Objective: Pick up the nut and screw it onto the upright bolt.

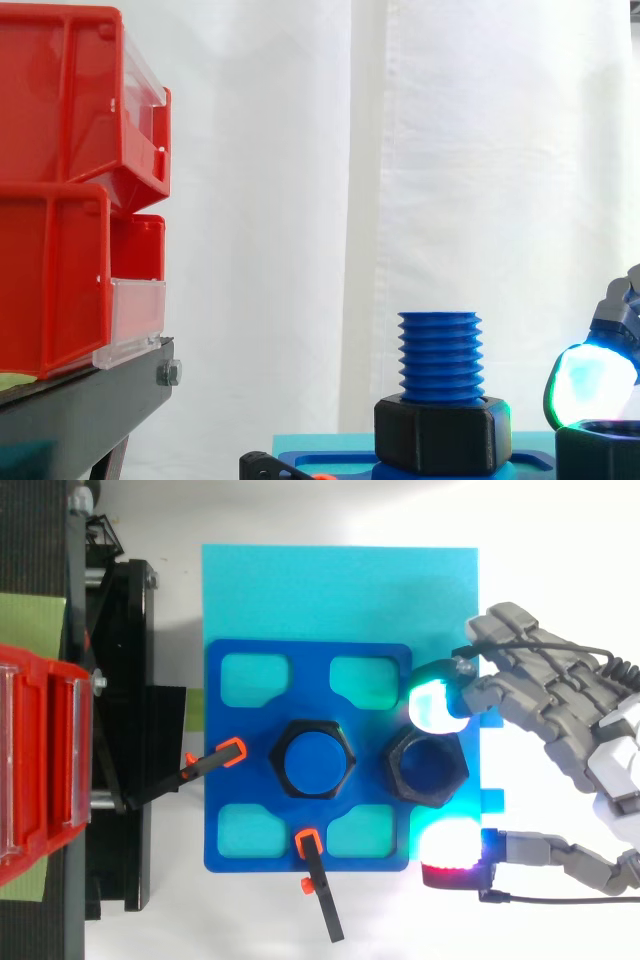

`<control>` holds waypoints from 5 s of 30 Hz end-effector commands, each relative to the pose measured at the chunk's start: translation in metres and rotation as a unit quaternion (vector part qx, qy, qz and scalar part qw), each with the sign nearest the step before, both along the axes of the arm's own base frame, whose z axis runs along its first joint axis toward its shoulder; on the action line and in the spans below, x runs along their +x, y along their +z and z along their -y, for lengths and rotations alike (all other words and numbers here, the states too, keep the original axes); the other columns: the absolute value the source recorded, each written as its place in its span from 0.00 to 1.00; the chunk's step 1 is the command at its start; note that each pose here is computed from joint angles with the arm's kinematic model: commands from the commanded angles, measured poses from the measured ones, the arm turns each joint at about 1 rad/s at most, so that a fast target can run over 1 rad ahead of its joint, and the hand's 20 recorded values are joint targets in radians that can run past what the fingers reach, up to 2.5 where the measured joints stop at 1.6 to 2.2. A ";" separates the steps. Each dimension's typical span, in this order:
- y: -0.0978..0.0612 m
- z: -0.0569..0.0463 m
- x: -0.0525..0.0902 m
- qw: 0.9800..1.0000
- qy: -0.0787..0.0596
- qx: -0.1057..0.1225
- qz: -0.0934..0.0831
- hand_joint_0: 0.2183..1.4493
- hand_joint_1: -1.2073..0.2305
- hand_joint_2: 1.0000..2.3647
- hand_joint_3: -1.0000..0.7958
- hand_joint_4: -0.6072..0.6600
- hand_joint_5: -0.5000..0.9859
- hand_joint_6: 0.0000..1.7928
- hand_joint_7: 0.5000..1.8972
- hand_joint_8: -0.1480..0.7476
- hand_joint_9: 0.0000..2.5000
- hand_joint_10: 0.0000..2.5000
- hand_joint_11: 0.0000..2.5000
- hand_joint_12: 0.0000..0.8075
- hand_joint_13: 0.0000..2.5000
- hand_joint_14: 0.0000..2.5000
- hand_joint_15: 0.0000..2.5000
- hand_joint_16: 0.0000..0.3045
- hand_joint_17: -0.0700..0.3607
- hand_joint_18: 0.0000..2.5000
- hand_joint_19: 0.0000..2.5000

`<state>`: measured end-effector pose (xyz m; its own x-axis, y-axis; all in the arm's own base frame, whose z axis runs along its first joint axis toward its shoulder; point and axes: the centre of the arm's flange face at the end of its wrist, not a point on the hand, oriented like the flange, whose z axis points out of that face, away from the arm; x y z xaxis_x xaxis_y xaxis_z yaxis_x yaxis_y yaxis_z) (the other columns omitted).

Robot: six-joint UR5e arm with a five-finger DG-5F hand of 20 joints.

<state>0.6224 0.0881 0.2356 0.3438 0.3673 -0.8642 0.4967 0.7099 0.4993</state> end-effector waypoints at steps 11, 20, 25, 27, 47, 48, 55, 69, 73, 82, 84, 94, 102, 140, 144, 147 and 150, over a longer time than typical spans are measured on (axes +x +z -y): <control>-0.001 0.004 0.000 1.000 0.002 -0.004 -0.006 0.23 0.26 0.00 0.28 0.76 0.19 0.28 0.48 0.51 0.11 0.00 0.01 0.52 0.09 0.00 0.00 0.20 0.48 0.17 0.08; -0.001 0.007 -0.001 1.000 0.002 -0.009 -0.015 0.26 0.27 0.00 0.28 0.76 0.21 0.28 0.56 0.52 0.14 0.00 0.03 0.51 0.11 0.00 0.00 0.19 0.46 0.18 0.08; -0.002 0.010 -0.002 1.000 0.001 -0.012 -0.020 0.24 0.26 0.00 0.28 0.76 0.21 0.28 0.59 0.52 0.15 0.00 0.04 0.51 0.11 0.00 0.00 0.19 0.47 0.19 0.08; -0.002 0.011 -0.002 1.000 0.002 -0.013 -0.021 0.24 0.26 0.00 0.28 0.76 0.21 0.28 0.60 0.53 0.16 0.00 0.04 0.51 0.11 0.00 0.00 0.19 0.47 0.19 0.09; 0.023 0.010 0.002 0.998 0.002 -0.015 -0.055 0.24 0.29 0.00 0.28 0.76 0.22 0.30 0.58 0.54 0.19 0.00 0.06 0.50 0.12 0.00 0.00 0.19 0.47 0.21 0.09; 0.023 0.010 0.001 0.998 0.002 -0.014 -0.057 0.24 0.29 0.00 0.28 0.76 0.22 0.30 0.58 0.54 0.19 0.00 0.06 0.50 0.12 0.00 0.00 0.19 0.47 0.21 0.09; 0.031 0.011 0.001 0.999 0.011 0.025 -0.043 0.24 0.30 0.00 0.28 0.76 0.22 0.30 0.58 0.54 0.19 0.00 0.06 0.51 0.12 0.00 0.00 0.19 0.47 0.21 0.09; 0.063 0.022 0.001 0.998 0.041 0.024 -0.038 0.24 0.30 0.00 0.28 0.76 0.22 0.30 0.58 0.54 0.19 0.00 0.06 0.51 0.12 0.00 0.00 0.19 0.47 0.21 0.09; 0.081 0.029 0.005 0.998 0.055 0.020 -0.030 0.24 0.30 0.00 0.28 0.76 0.22 0.29 0.58 0.54 0.19 0.00 0.06 0.51 0.12 0.00 0.00 0.19 0.47 0.21 0.09; 0.126 0.050 0.025 0.996 0.082 0.010 -0.032 0.24 0.30 0.00 0.28 0.76 0.22 0.30 0.58 0.54 0.19 0.00 0.06 0.51 0.12 0.00 0.00 0.19 0.47 0.21 0.09; 0.132 0.054 0.029 0.996 0.083 0.012 -0.027 0.24 0.30 0.00 0.28 0.76 0.22 0.29 0.58 0.54 0.19 0.00 0.06 0.51 0.12 0.00 0.00 0.19 0.47 0.21 0.09; 0.148 0.068 0.051 0.992 0.122 0.009 0.037 0.24 0.30 0.00 0.28 0.76 0.22 0.29 0.58 0.54 0.19 0.00 0.06 0.51 0.12 0.00 0.00 0.19 0.47 0.21 0.09; 0.126 0.062 0.063 0.990 0.138 -0.015 0.025 0.24 0.30 0.00 0.28 0.76 0.22 0.29 0.58 0.54 0.19 0.00 0.06 0.51 0.12 0.00 0.00 0.19 0.47 0.21 0.09; 0.084 0.084 0.083 0.988 0.153 -0.023 0.020 0.24 0.31 0.00 0.28 0.76 0.22 0.30 0.58 0.54 0.19 0.00 0.06 0.51 0.13 0.00 0.00 0.19 0.47 0.21 0.09; 0.084 0.084 0.083 0.987 0.157 -0.024 0.018 0.24 0.31 0.00 0.28 0.75 0.22 0.30 0.58 0.54 0.19 0.00 0.06 0.51 0.12 0.00 0.00 0.19 0.47 0.21 0.09; 0.077 0.084 0.085 0.987 0.159 -0.024 0.015 0.24 0.31 0.00 0.28 0.76 0.22 0.30 0.58 0.54 0.19 0.00 0.06 0.51 0.13 0.00 0.00 0.19 0.47 0.21 0.09; 0.076 0.084 0.086 0.987 0.160 -0.025 0.015 0.24 0.31 0.00 0.28 0.76 0.22 0.30 0.58 0.54 0.19 0.00 0.06 0.51 0.13 0.00 0.00 0.19 0.47 0.21 0.09</control>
<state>0.7071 0.0040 0.3145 0.2448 0.4192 -0.8743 0.2299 0.8509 0.4724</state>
